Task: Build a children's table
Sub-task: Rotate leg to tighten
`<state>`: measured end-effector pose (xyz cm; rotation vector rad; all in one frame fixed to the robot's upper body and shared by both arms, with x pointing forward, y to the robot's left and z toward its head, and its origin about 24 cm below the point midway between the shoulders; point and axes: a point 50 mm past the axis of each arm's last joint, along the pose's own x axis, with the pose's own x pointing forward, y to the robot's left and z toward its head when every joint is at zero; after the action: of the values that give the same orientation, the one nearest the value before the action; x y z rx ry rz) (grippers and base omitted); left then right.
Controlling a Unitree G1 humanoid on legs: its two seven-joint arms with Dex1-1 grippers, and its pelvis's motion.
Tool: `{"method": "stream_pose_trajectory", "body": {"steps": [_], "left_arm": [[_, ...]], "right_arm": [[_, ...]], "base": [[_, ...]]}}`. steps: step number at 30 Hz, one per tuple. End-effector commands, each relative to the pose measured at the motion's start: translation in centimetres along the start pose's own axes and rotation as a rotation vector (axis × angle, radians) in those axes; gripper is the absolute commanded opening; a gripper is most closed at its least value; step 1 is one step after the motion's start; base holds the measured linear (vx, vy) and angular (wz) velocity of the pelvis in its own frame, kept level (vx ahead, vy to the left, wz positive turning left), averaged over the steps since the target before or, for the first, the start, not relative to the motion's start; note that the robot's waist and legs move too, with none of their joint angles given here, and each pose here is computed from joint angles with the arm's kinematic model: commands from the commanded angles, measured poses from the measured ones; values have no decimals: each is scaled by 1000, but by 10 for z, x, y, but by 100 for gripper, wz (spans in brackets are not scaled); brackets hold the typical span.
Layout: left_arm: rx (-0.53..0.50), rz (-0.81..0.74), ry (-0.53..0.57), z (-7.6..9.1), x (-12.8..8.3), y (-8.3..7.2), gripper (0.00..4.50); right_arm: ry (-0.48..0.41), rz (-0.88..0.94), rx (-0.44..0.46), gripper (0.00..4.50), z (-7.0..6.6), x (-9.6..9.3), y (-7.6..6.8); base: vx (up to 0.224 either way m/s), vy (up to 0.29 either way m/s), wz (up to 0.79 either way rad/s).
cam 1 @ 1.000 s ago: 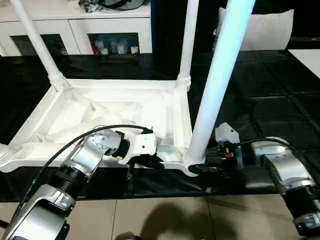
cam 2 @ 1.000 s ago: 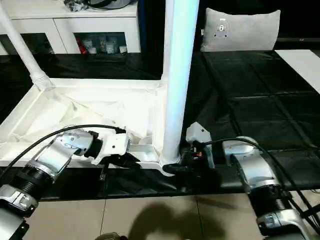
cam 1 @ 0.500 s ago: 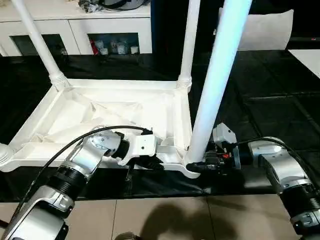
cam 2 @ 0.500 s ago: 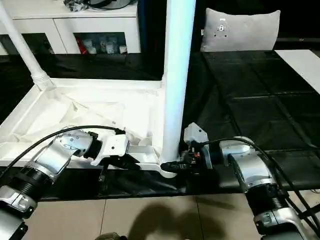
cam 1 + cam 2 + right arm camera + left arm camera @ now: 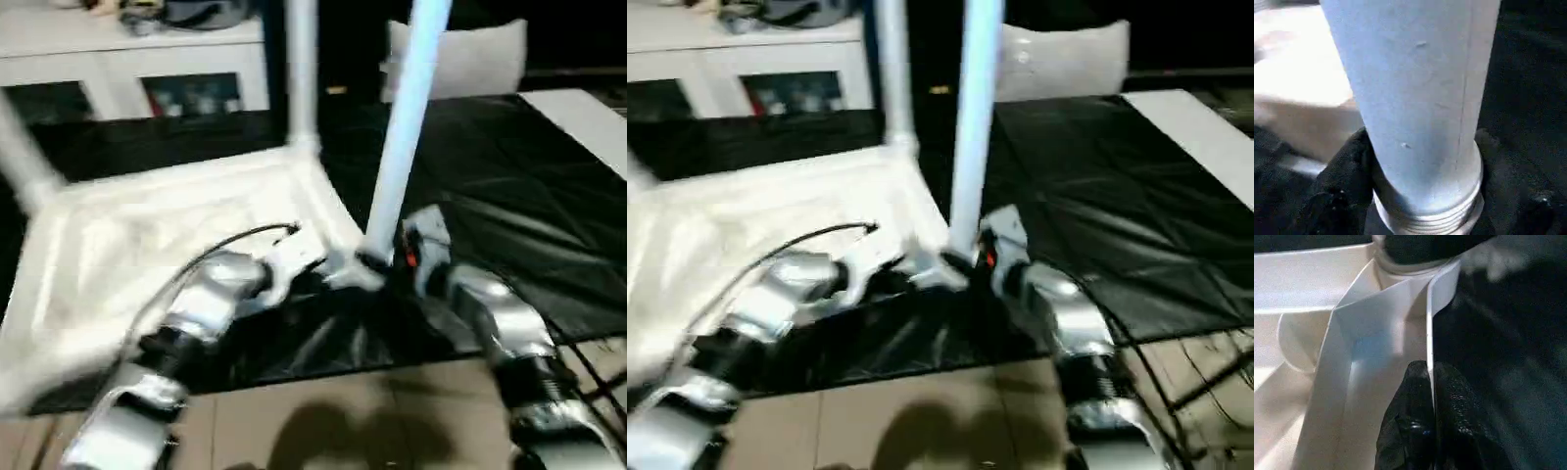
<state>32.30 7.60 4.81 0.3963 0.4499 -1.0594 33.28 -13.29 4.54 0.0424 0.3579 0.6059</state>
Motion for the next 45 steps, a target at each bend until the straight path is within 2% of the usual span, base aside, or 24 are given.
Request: {"method": "stream_pose_trajectory", "body": {"steps": [1,2,3,7,11,12,16,20,21,23,27,29,32,35,38,42,44,45], "left_arm": [[51,5,-95,35,20,-15,0],[54,15,-96,37,21,-16,0],[63,20,-91,36,21,-15,0],[81,54,-47,30,17,-9,0],[93,97,0,19,9,-1,0],[102,96,13,14,6,1,0],[130,77,35,6,0,6,0],[169,33,65,-5,-8,11,0],[198,-3,71,-8,-13,12,0],[212,-17,71,-9,-14,13,0],[254,-141,89,-18,-23,11,0],[312,-263,61,-20,-29,5,0],[316,-288,63,-21,-30,4,0],[356,-415,92,-25,-36,-2,0],[373,-455,102,-26,-38,-3,0],[422,-514,123,-28,-40,-4,0],[433,-542,119,-26,-40,-6,0],[437,-549,117,-25,-40,-7,0]], "right_arm": [[-9,107,27,267,4,27,39],[-15,106,22,323,5,29,40],[-24,97,21,337,6,29,39],[-50,73,24,355,8,27,37],[-85,61,4,398,7,18,28],[-94,52,-5,410,4,11,21],[-112,53,-11,443,2,0,9],[-137,112,-48,443,5,-17,-1],[-126,164,-102,443,6,-26,-5],[-122,177,-115,443,6,-29,-6],[-80,274,-194,443,5,-43,-12],[-41,357,-236,443,4,-52,-15],[-27,375,-250,443,4,-54,-15],[42,448,-312,443,2,-62,-20],[53,495,-335,443,3,-65,-18],[86,586,-414,443,2,-68,-11],[120,660,-406,443,-2,-69,-7],[121,673,-392,408,-2,-68,-6]], "base": [[0,0,0],[0,0,0],[0,0,0],[0,0,0],[0,0,0],[0,0,0],[0,0,0],[0,0,0],[0,0,0],[0,0,0],[0,0,0],[0,0,0],[0,0,0],[0,0,0],[0,0,0],[0,0,0],[0,0,0],[0,0,0]]}}
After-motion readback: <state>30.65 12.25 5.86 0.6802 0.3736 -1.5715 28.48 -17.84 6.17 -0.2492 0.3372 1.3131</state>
